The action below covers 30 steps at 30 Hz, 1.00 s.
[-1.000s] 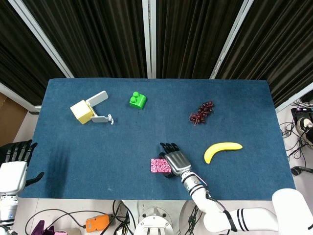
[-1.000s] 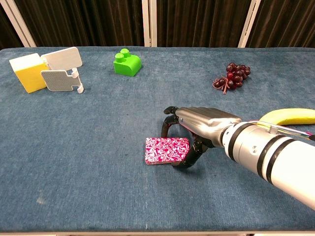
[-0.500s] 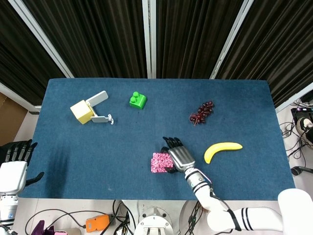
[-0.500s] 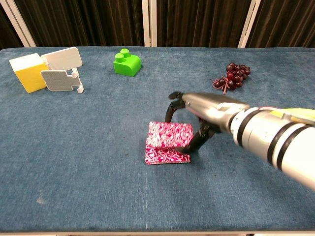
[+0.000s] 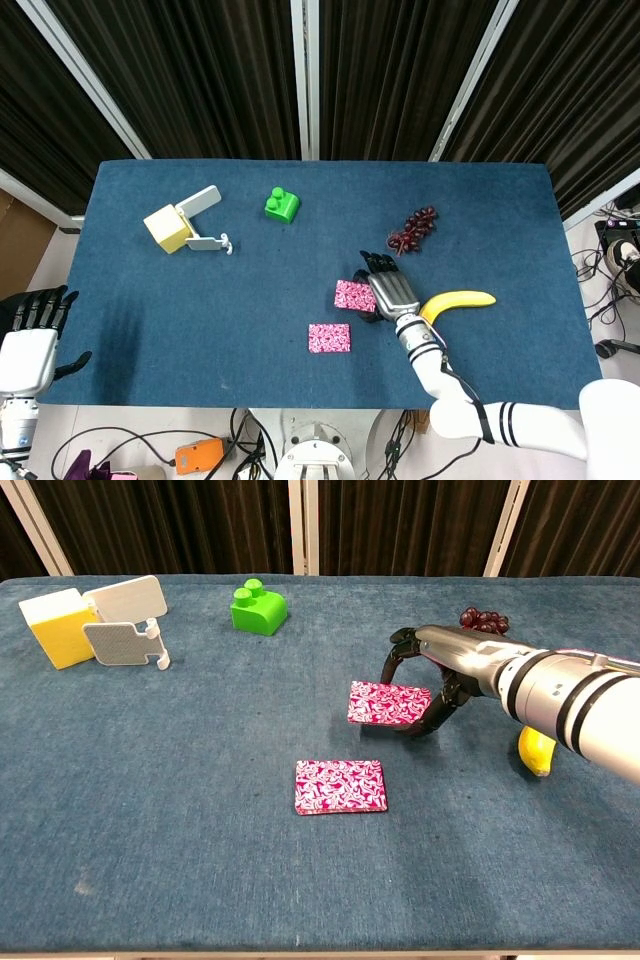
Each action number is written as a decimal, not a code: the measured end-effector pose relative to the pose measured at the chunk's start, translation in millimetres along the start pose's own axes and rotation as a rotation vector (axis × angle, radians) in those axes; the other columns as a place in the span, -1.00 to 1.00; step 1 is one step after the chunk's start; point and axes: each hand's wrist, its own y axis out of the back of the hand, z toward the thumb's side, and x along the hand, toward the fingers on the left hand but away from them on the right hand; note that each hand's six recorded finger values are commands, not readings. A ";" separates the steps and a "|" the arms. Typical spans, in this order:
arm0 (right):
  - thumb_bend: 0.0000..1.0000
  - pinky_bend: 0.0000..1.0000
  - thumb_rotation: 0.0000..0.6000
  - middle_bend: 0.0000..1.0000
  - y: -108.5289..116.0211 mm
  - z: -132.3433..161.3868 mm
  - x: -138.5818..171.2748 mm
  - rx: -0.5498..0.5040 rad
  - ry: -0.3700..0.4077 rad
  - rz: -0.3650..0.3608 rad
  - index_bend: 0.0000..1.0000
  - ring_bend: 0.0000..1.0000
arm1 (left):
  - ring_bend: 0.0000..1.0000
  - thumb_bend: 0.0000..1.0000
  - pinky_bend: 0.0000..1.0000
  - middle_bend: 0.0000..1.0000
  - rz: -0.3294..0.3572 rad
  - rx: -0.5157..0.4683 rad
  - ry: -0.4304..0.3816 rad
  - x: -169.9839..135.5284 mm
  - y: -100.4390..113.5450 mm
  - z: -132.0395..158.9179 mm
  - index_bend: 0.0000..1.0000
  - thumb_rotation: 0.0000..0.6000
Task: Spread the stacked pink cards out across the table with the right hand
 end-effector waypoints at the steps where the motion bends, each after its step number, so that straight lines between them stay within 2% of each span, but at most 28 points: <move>1: 0.00 -1.00 1.00 -0.88 -0.4 -2.2 -2.5 0.005 -0.005 0.003 -0.12 -1.00 | -1.00 -0.81 -0.98 -0.87 0.000 0.001 0.000 0.0 0.1 0.0 -0.76 1.00; 8: 0.00 -1.00 1.00 -0.88 -4.5 -7.2 -9.8 0.022 -0.016 0.019 -0.19 -1.00 | -1.00 -0.81 -0.98 -0.87 0.000 0.007 0.002 0.0 0.8 -0.1 -0.76 1.00; 16: 0.00 -1.00 1.00 -0.87 -8.4 -11.8 -8.8 0.056 -0.017 0.054 -0.50 -1.00 | -1.00 -0.81 -0.98 -0.87 0.001 0.009 0.001 0.7 0.8 1.1 -0.76 1.00; 20: 0.00 -1.00 1.00 -0.88 -5.8 -12.3 -4.7 0.072 -0.006 0.067 -0.58 -1.00 | -1.00 -0.81 -0.98 -0.87 0.004 0.009 0.000 0.2 1.4 1.4 -0.76 1.00; 27: 0.00 -1.00 1.00 -0.88 5.5 3.0 20.1 0.065 0.075 0.056 -0.52 -1.00 | -1.00 -0.81 -0.98 -0.87 0.004 0.009 0.002 -0.5 1.8 0.4 -0.77 1.00; 30: 0.00 -1.00 1.00 -0.88 1.4 13.8 37.7 0.061 0.127 0.079 -0.49 -1.00 | -1.00 -0.81 -0.98 -0.87 0.007 0.010 -0.002 0.1 2.6 1.7 -0.76 1.00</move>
